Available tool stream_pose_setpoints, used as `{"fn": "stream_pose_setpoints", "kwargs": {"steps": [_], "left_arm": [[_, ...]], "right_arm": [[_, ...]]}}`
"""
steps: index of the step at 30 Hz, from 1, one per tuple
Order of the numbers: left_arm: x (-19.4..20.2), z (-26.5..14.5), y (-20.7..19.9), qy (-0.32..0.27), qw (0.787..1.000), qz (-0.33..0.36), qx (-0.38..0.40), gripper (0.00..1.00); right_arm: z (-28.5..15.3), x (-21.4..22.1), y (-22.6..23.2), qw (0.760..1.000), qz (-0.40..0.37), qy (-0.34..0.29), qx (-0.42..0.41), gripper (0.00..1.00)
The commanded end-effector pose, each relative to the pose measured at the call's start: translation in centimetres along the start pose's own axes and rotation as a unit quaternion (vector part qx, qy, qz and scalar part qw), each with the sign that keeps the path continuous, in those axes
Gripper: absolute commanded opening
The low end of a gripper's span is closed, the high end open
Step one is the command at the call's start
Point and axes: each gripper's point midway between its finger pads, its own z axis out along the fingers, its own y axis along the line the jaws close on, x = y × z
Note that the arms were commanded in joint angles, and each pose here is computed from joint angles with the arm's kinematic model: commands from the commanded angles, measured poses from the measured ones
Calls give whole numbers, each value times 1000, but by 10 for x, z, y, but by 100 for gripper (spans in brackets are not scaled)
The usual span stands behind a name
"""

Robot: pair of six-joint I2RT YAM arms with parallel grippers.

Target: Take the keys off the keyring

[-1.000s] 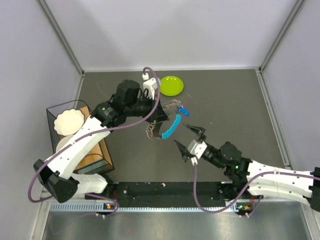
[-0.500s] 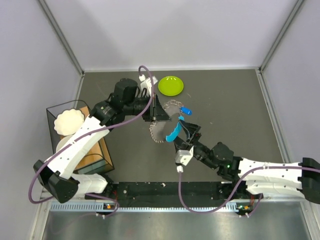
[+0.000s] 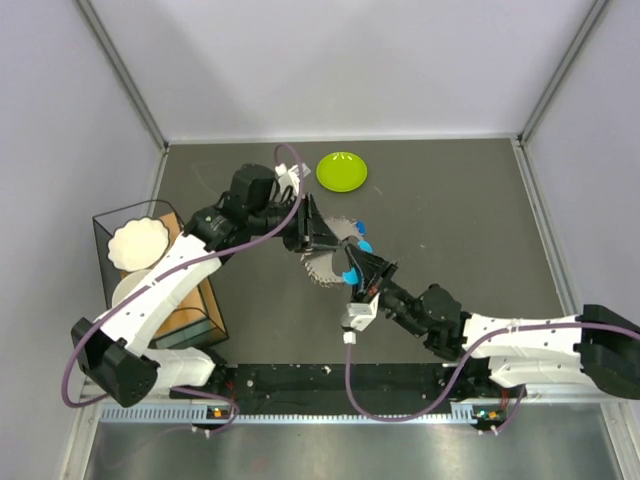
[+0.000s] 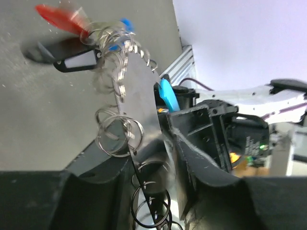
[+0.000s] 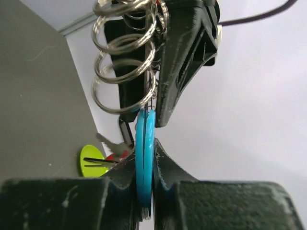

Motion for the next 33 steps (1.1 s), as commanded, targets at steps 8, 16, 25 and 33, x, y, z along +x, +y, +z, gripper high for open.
{"fn": "stream_pose_setpoints", "kwargs": {"steps": [8,16,25,33], "left_arm": [[-114,-69,-12,-222,901,347,-138,80],[-104,-95,-17,-259,828,478,-134,82],[-34,-66,-32,-155,856,492,38,80],[2,-58,-49,-111,867,459,159,79]], "right_arm": [[6,3,-35,921,373,103,-34,0],[-5,7,-71,760,634,99,-106,0],[-9,-39,-90,723,664,28,-187,0],[-13,-59,-100,709,676,-24,-201,0]]}}
